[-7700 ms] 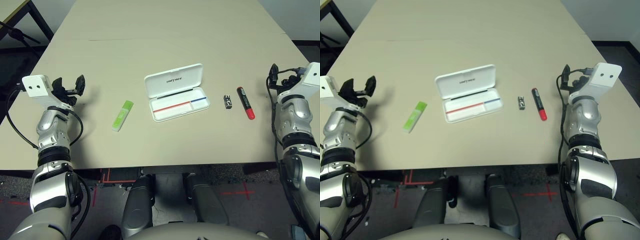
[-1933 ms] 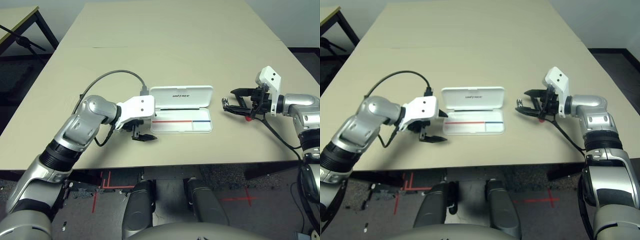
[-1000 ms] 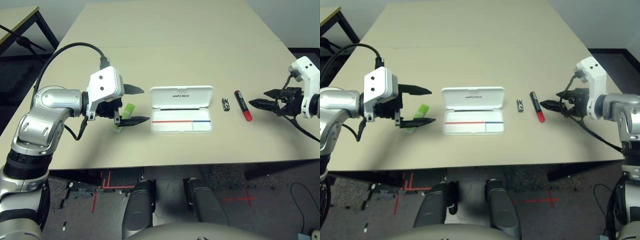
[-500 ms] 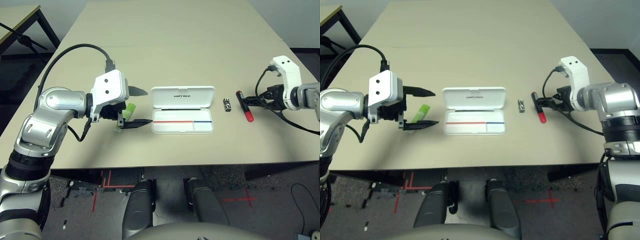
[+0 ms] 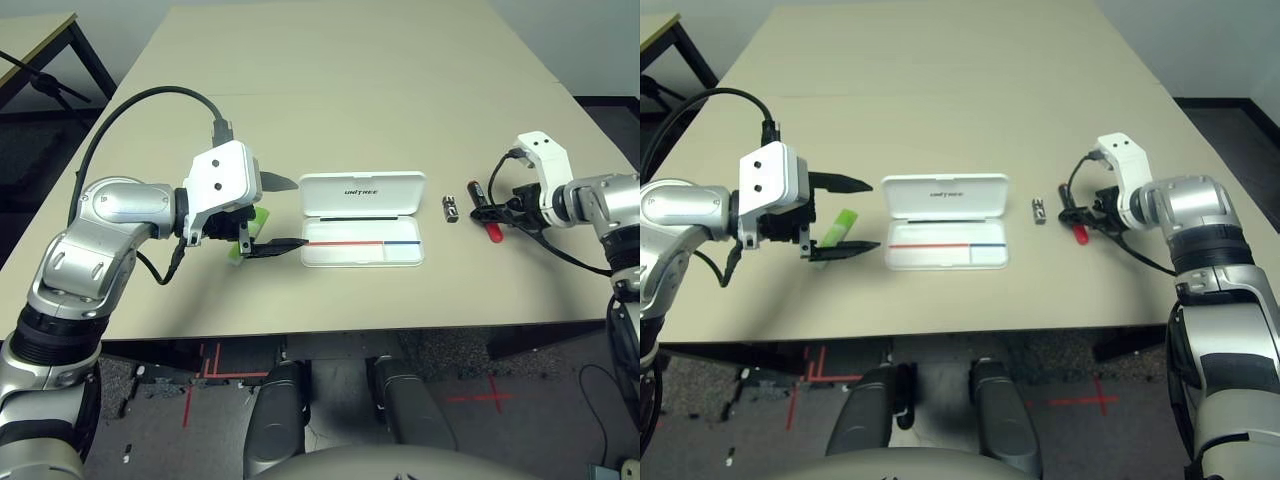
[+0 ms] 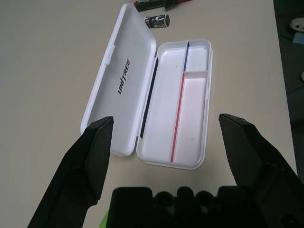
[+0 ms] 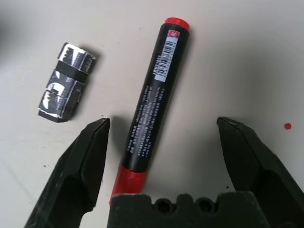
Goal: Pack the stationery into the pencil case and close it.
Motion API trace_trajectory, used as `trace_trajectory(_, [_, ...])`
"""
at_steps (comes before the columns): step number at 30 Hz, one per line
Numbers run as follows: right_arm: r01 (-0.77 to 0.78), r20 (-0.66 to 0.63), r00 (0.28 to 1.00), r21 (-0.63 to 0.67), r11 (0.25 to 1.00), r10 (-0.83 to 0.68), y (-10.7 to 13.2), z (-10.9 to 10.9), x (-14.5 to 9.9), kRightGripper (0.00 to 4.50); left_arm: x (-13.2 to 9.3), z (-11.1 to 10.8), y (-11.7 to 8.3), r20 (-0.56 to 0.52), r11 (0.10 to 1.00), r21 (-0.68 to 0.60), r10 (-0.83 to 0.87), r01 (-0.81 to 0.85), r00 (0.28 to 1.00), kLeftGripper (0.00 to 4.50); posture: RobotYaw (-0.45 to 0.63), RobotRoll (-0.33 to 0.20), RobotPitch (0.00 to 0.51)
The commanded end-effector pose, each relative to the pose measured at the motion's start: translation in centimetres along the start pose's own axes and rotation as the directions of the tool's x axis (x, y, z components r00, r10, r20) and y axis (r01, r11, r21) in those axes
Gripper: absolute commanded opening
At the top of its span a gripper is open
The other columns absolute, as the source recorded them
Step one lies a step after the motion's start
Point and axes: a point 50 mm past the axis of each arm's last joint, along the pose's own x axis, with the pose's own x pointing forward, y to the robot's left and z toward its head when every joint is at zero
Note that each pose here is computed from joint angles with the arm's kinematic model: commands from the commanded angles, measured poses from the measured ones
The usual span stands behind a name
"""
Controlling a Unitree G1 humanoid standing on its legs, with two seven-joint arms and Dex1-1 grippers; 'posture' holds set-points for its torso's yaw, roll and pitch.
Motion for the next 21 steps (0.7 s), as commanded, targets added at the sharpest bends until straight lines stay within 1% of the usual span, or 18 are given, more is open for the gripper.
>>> trace_trajectory(1, [0.002, -0.023, 1.0, 0.014, 1.0, -0.002, -0.2, -0.9, 0.3, 3.12, 0.1, -0.1, -0.5, -0.007, 1.0, -0.004, -0.024, 0.024, 1.0, 4.5, -0.01, 0.0, 0.125])
trace_trajectory(4, [0.005, -0.014, 1.0, -0.037, 0.999, -0.006, -0.7, -0.8, -0.3, 2.05, 0.2, -0.2, -0.5, -0.01, 1.0, -0.001, -0.031, 0.031, 0.999, 4.5, -0.01, 0.0, 0.126])
trace_trajectory(5, [0.002, -0.012, 1.0, -0.056, 0.998, -0.003, -0.8, -0.8, -0.6, 1.58, 0.3, -0.2, -0.5, -0.01, 0.999, -0.001, -0.033, 0.033, 0.999, 4.5, -0.01, 0.0, 0.126])
trace_trajectory(6, [0.002, -0.013, 1.0, -0.076, 0.997, -0.003, -1.0, -0.8, -0.8, 1.24, 0.3, -0.2, -0.5, -0.009, 0.999, 0.0, -0.035, 0.035, 0.999, 4.5, -0.01, 0.0, 0.126])
trace_trajectory(7, [0.007, -0.017, 1.0, -0.096, 0.995, -0.009, -1.2, -0.8, -1.1, 0.8, 0.3, -0.2, -0.5, -0.009, 0.999, 0.001, -0.037, 0.037, 0.999, 4.5, -0.01, 0.0, 0.126])
trace_trajectory(8, [0.034, -0.027, 0.999, -0.129, 0.991, -0.037, -1.5, -0.8, -1.5, 0.51, 0.4, -0.2, -0.5, -0.009, 0.999, 0.002, -0.039, 0.039, 0.999, 4.5, -0.02, 0.0, 0.127])
trace_trajectory(10, [0.057, -0.029, 0.998, -0.162, 0.985, -0.063, -2.0, -0.7, -2.2, 0.47, 0.4, -0.2, -0.5, -0.011, 0.999, 0.002, -0.043, 0.043, 0.999, 4.5, -0.02, 0.0, 0.128])
trace_trajectory(16, [0.037, 0.001, 0.999, -0.264, 0.964, -0.038, -2.3, 0.6, -4.4, 0.47, 0.6, -0.3, -0.5, -0.011, 0.998, 0.003, -0.056, 0.056, 0.998, 4.5, -0.04, 0.0, 0.131])
trace_trajectory(18, [-0.011, 0.036, 0.999, -0.387, 0.922, 0.027, -1.8, 1.8, -5.8, 0.47, 0.6, -0.3, -0.4, -0.012, 0.998, 0.005, -0.06, 0.06, 0.998, 4.5, -0.04, 0.0, 0.131])
trace_trajectory(19, [-0.017, 0.028, 0.999, -0.447, 0.894, 0.033, -1.7, 2.1, -6.3, 0.47, 0.6, -0.4, -0.3, -0.013, 0.998, 0.005, -0.062, 0.062, 0.998, 4.5, -0.05, 0.0, 0.133])
trace_trajectory(21, [-0.088, -0.011, 0.995, -0.574, 0.814, 0.099, -1.3, 2.2, -7.2, 0.47, 0.7, -0.4, -0.3, -0.015, 0.998, 0.006, -0.067, 0.067, 0.998, 4.5, -0.05, 0.0, 0.134])
